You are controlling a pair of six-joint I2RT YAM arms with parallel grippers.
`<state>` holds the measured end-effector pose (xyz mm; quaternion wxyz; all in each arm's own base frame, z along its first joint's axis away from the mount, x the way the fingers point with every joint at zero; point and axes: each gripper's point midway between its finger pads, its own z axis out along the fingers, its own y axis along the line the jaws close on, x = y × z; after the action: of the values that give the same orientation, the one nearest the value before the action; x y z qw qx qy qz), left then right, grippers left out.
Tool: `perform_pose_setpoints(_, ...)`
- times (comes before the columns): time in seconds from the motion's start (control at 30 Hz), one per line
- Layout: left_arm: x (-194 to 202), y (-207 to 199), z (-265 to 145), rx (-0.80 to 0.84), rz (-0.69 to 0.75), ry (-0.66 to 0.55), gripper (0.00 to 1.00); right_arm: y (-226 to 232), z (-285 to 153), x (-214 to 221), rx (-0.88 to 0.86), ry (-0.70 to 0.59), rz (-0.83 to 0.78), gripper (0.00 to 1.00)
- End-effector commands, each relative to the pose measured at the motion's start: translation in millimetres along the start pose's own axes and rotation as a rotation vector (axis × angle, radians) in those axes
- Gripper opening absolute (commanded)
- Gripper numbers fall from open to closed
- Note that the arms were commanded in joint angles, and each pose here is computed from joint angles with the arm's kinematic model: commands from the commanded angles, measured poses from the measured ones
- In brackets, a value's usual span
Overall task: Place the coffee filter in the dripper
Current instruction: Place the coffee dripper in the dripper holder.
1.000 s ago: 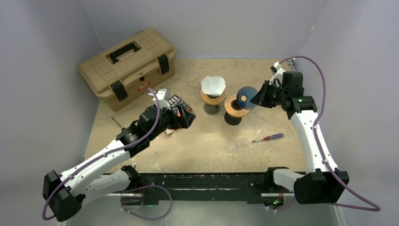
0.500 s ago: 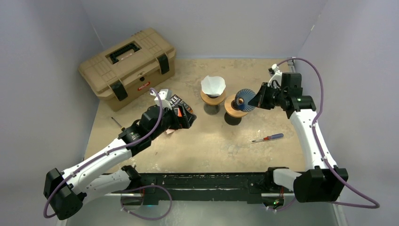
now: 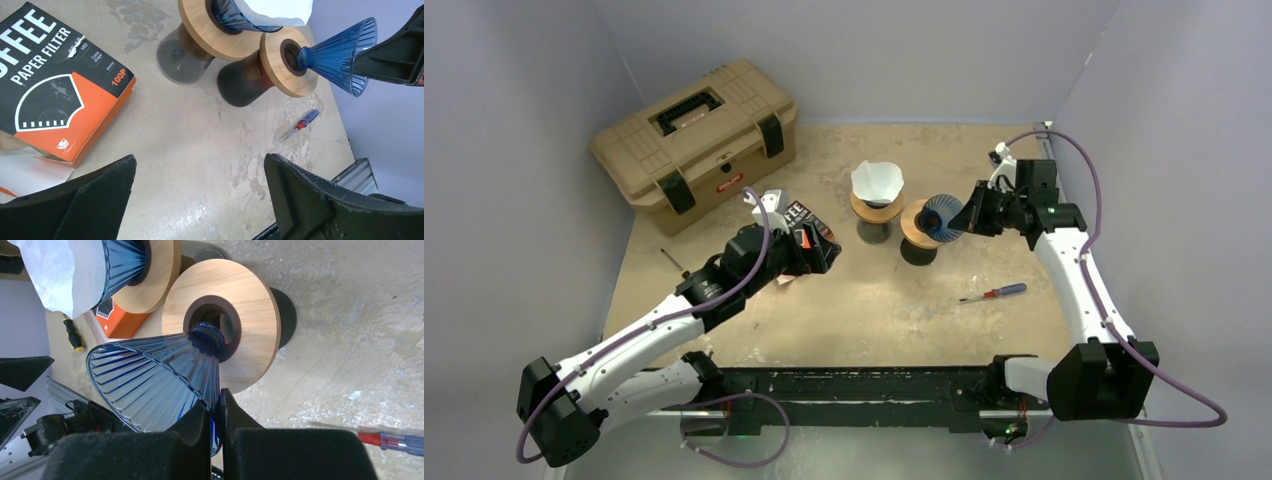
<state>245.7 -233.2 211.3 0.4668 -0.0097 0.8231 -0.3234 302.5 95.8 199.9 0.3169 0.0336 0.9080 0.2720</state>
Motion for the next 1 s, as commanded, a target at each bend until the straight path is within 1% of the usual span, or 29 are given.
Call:
perform_pose_setpoints(0.0,-2.6,-0.4,-2.2,0.009,-0.021,-0.019,0.99,8.1,1.1,-12.8,-0.046,-0.048,-0.021,0.00)
perform_pose_setpoints(0.4,0.0,0.4,-2.0,0.012,-0.027,-0.017,1.00,-3.8,14.5,-0.2,-0.029,0.014,-0.015,0.01)
perform_pose_setpoints(0.5,0.9,0.9,-1.8,0.012,-0.025,-0.015,0.99,-2.4,14.6,-2.2,-0.036,0.010,-0.017,0.12)
perform_pose_setpoints(0.57,0.2,0.3,-1.8,0.013,-0.027,-0.017,0.99,-1.9,15.1,-3.6,-0.038,0.009,-0.018,0.17)
perform_pose_setpoints(0.7,-0.8,-0.1,-2.4,0.016,-0.027,-0.020,0.99,-0.6,14.9,-9.0,-0.040,0.002,-0.032,0.34)
perform_pose_setpoints(0.97,-1.5,-1.1,-1.5,0.019,-0.026,-0.022,0.99,3.1,9.0,-25.6,-0.032,-0.038,-0.077,0.56)
